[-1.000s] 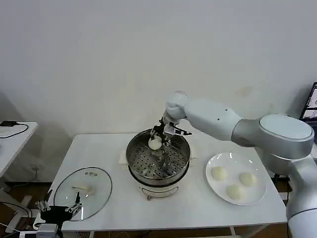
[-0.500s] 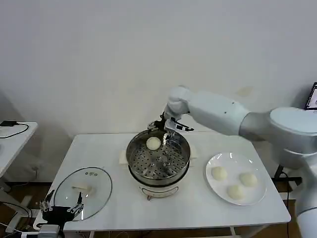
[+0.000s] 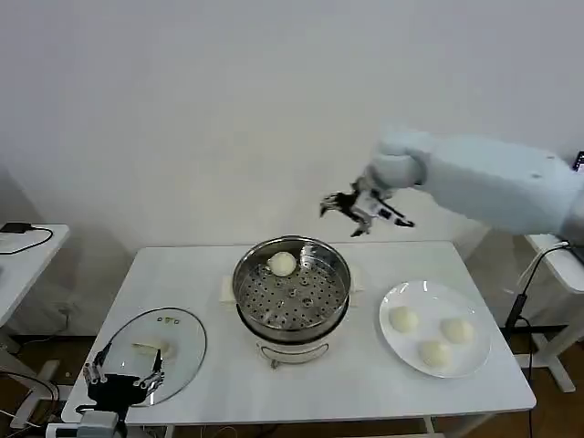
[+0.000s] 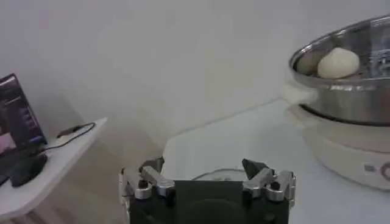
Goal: Take steamed baozi put them in steamer then cover it.
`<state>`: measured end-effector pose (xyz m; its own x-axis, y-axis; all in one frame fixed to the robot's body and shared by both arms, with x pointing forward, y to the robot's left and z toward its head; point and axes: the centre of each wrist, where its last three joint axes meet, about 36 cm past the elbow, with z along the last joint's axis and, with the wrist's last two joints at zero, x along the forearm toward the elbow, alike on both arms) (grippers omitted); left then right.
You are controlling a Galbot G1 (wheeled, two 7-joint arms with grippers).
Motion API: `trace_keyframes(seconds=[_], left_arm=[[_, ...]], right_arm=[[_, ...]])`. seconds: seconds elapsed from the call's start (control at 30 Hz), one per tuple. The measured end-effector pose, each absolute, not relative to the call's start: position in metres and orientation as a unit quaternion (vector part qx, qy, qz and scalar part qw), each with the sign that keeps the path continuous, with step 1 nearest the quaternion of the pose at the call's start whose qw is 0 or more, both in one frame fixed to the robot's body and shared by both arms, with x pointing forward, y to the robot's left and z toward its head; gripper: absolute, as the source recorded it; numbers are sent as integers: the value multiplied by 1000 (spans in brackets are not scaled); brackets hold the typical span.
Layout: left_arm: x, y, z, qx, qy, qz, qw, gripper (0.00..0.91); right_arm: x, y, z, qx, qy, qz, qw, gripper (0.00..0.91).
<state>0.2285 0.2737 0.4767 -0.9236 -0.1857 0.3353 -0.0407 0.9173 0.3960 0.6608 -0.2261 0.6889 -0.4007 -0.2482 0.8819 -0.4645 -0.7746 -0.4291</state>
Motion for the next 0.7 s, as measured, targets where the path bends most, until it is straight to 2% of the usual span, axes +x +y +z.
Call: trace_keyframes(seconds=[0.3, 0.7], left_arm=[[229, 277, 479, 59, -960, -201, 185, 907], [228, 278, 478, 64, -958, -205, 187, 907]], right_arm=[[629, -330, 646, 531, -421, 712, 186, 907], [609, -373, 559, 544, -475, 631, 284, 907]])
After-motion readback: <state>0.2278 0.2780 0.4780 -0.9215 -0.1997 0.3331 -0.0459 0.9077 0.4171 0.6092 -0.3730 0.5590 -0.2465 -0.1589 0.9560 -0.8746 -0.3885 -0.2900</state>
